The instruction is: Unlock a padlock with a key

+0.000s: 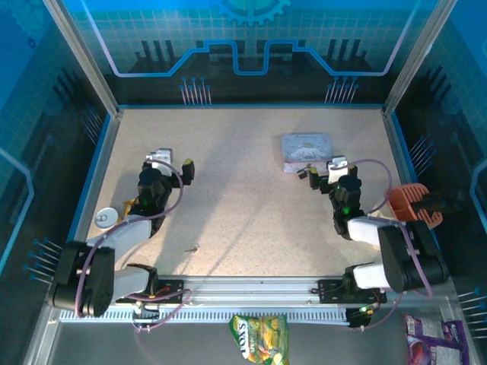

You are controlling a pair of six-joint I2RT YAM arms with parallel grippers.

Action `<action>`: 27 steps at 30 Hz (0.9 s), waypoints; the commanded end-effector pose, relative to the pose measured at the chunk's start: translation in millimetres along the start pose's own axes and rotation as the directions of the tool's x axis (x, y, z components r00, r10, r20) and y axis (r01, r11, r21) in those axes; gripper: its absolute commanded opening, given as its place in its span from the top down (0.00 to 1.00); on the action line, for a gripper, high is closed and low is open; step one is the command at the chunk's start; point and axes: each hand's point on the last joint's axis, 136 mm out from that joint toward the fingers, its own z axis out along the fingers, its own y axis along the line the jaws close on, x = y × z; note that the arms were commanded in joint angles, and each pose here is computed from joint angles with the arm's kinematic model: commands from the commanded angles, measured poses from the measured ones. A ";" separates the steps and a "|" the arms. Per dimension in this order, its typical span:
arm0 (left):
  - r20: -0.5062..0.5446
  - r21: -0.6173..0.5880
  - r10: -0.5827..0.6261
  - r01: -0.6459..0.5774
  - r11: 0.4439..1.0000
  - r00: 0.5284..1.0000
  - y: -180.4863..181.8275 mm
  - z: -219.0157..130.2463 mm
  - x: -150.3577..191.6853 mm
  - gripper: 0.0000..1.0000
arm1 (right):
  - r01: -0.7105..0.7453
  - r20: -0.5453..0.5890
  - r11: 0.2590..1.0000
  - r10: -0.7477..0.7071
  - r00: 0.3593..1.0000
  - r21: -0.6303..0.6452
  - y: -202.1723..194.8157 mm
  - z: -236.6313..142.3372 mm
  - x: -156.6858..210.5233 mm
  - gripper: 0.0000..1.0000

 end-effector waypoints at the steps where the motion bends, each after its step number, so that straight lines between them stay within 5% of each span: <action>1: -0.022 0.019 -0.172 0.172 0.985 0.985 -6.3 -12.4 -27.8 0.01 | -0.007 0.034 0.999 0.008 0.999 -0.035 4.5 -12.8 -38.8 0.01; 6: -0.071 -0.080 -0.428 0.422 0.903 0.901 2.1 -28.2 -59.9 0.01 | -0.155 0.065 0.977 0.166 0.984 -0.150 9.9 -52.1 -107.0 0.00; 13: -0.100 -0.069 -0.544 0.539 0.839 0.833 0.2 -60.1 -70.4 0.01 | -0.423 0.055 0.888 0.438 0.897 -0.180 -13.0 -114.2 -140.7 0.00; 18: -0.165 0.090 -0.489 0.506 0.858 0.857 -24.2 -77.6 -72.0 0.01 | -0.400 -0.068 0.877 0.397 0.915 -0.265 3.7 -131.5 -137.3 0.00; 27: -0.411 0.106 -0.341 0.416 0.903 0.845 -62.1 -88.4 -44.0 0.01 | -0.365 -0.241 0.851 0.290 0.926 -0.378 67.1 -150.1 -127.8 0.00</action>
